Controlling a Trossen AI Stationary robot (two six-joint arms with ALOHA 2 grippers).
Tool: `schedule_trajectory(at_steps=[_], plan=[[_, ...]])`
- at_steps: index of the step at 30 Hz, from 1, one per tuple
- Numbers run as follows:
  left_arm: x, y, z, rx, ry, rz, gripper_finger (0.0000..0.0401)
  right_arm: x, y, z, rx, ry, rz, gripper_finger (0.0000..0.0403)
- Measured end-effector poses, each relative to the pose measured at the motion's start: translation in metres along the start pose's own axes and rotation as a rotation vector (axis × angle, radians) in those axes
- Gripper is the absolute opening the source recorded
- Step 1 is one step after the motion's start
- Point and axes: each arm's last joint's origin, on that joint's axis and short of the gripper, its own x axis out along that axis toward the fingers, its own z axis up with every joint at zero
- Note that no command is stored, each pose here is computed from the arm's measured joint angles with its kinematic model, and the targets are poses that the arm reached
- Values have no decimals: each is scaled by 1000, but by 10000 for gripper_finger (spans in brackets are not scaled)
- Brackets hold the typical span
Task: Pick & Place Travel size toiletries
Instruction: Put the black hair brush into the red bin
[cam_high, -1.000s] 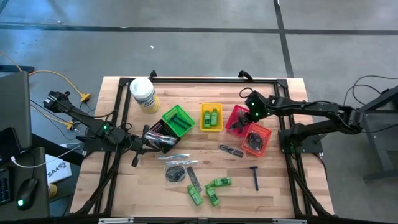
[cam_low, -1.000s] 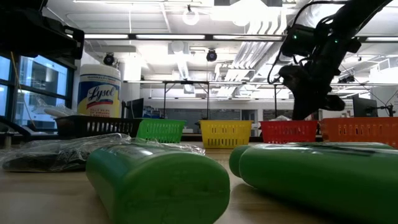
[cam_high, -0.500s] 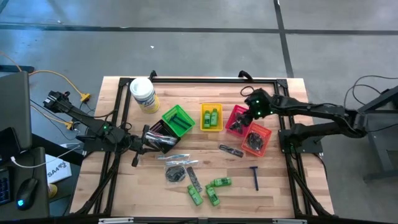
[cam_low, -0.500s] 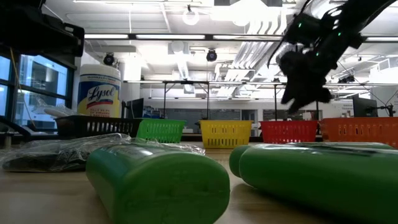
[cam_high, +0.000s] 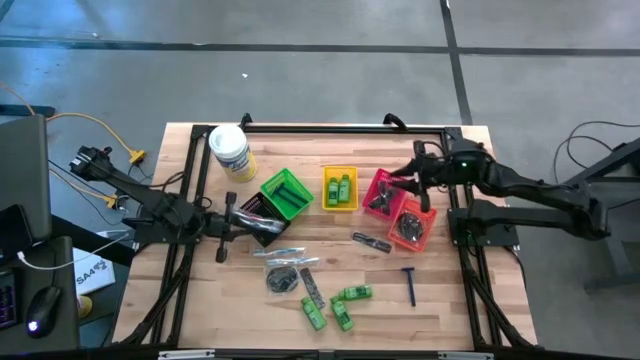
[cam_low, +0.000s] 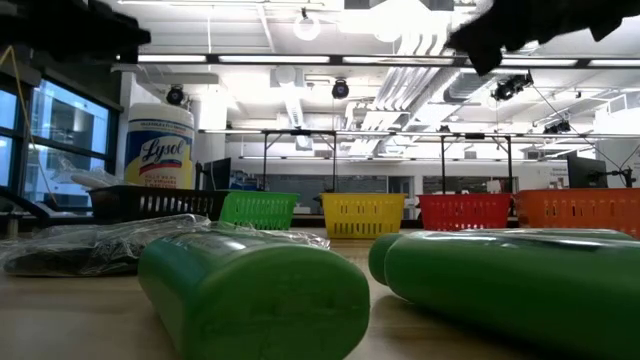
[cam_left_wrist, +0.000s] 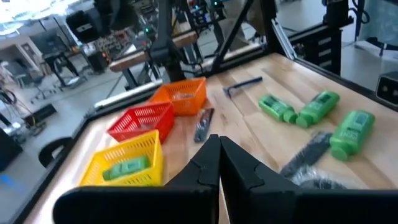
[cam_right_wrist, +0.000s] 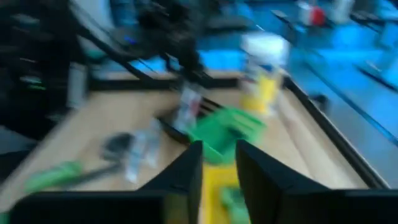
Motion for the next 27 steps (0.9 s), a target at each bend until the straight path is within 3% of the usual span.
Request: schedule_trajectory(at_steps=[3, 6, 13, 17, 22, 24, 27], plan=[[-1, 3, 9, 7, -26, 8, 0, 0, 8, 4, -15, -33, 100, 45], [-1, 4, 12, 1, -37, 15, 0, 2, 12, 3, -21, -27, 110, 11], [-1, 7, 13, 44, -16, 124, 0, 7, 26, -5, -57, 52, 193, 8], [-6, 11, 14, 25, -22, 175, 0, -2, 31, -6, -9, 77, 128, 8], [-26, 22, 15, -28, -48, 243, 0, -27, 37, 1, -33, -47, 141, 8], [-39, 29, 14, -85, -74, 295, 0, -34, 38, -2, -21, -121, 139, 8], [-56, 35, 11, -143, -121, 292, 0, -42, 40, -12, -3, -203, 137, 8]])
